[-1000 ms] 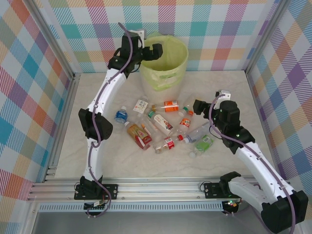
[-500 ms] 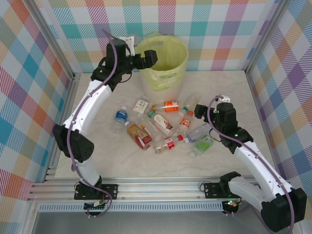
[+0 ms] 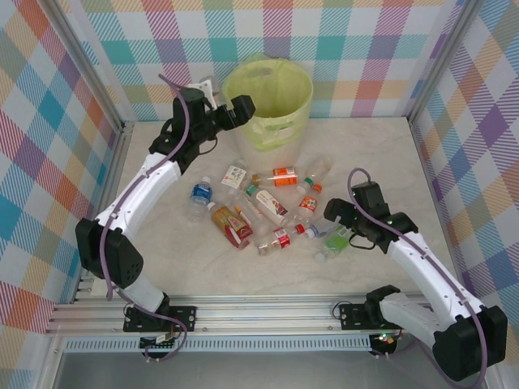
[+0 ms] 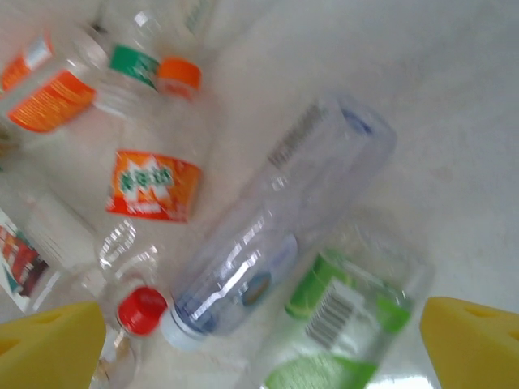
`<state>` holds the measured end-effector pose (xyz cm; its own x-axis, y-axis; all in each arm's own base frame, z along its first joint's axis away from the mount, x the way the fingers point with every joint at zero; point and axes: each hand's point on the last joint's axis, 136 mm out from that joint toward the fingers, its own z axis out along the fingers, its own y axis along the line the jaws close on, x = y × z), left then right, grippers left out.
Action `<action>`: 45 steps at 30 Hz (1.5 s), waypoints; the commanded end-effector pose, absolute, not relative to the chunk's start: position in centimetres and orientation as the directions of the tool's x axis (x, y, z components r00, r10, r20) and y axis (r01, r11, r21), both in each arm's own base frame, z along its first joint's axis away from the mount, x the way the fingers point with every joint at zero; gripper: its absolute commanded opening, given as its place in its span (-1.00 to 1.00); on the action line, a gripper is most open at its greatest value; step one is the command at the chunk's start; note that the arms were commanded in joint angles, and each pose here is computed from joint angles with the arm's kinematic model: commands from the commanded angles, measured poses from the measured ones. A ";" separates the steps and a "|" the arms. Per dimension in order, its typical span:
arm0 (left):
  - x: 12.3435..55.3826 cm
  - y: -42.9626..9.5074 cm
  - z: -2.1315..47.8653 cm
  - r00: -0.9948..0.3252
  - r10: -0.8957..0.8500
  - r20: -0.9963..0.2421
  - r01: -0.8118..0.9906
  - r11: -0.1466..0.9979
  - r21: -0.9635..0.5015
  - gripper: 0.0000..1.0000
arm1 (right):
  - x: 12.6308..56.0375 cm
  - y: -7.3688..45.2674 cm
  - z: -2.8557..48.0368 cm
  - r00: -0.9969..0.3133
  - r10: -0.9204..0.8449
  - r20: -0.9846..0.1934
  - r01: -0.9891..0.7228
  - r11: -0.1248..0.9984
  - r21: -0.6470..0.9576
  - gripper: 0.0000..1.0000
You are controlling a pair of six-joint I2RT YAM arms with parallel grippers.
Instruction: Put the plastic bottles in the bin
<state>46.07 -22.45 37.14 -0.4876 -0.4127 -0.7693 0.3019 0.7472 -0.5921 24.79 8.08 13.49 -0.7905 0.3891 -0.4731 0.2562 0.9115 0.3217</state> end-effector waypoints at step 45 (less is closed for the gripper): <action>39.5 -17.6 29.5 -0.507 -0.557 -0.658 0.121 0.710 -0.694 1.00 | 19.7 7.9 0.9 -0.880 0.402 -0.253 0.387 0.916 0.108 0.30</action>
<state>39.73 -17.89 29.05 -0.5106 -0.5391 -0.6698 0.1235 0.7249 -0.6777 18.73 8.55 1.34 -0.8810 0.4395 -0.1751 0.4239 0.8977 0.1202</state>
